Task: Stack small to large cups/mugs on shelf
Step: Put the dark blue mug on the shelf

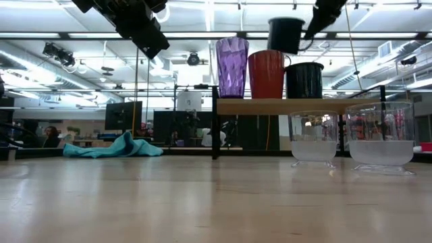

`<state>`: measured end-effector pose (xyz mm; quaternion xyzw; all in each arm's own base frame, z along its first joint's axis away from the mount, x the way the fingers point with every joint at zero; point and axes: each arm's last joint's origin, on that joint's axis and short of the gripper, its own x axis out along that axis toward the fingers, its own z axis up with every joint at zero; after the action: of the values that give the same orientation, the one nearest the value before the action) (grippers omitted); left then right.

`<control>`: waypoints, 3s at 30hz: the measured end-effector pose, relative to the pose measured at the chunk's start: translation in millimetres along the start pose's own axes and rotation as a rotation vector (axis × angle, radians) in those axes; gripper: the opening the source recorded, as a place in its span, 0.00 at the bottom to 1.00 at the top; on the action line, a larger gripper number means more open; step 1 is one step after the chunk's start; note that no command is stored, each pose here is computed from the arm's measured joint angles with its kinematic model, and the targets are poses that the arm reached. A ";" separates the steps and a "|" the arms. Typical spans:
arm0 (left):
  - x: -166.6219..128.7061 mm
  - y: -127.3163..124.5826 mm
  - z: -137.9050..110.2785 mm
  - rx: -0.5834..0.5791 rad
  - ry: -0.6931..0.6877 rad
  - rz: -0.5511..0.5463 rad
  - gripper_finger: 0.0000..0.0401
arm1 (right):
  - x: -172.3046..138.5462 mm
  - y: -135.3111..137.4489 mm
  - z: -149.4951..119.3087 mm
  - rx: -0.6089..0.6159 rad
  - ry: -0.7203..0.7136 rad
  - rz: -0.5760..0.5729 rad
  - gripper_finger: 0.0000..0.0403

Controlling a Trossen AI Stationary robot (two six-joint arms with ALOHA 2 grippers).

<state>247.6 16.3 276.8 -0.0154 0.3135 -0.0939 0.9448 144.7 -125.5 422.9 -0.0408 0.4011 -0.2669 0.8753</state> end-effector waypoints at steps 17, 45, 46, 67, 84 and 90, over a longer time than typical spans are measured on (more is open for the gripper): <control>0.0 0.2 -0.6 0.024 0.006 0.003 0.05 | 36.8 -60.7 -29.2 0.095 0.191 0.016 0.13; 0.0 0.2 -0.5 0.025 0.005 0.004 0.05 | 51.1 -80.3 -54.0 0.269 0.414 -0.008 0.13; 0.0 0.2 -0.5 0.025 0.005 0.004 0.05 | 51.1 -79.4 -54.1 0.273 0.419 -0.004 0.13; -0.1 1.7 0.0 0.026 0.002 0.039 0.06 | 55.3 -57.9 -43.1 0.327 0.432 0.058 0.14; 68.0 0.6 22.3 0.027 -0.259 0.134 0.04 | 55.8 -62.7 -42.8 0.316 0.428 -0.006 0.14; 101.3 0.6 22.0 0.009 -0.356 0.372 0.01 | 55.0 -61.5 -44.3 0.300 0.447 0.008 0.14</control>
<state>340.4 -2.7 234.6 0.0305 0.1395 0.0841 0.9862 115.4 -199.2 373.1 0.1510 0.5407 -0.3223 0.7622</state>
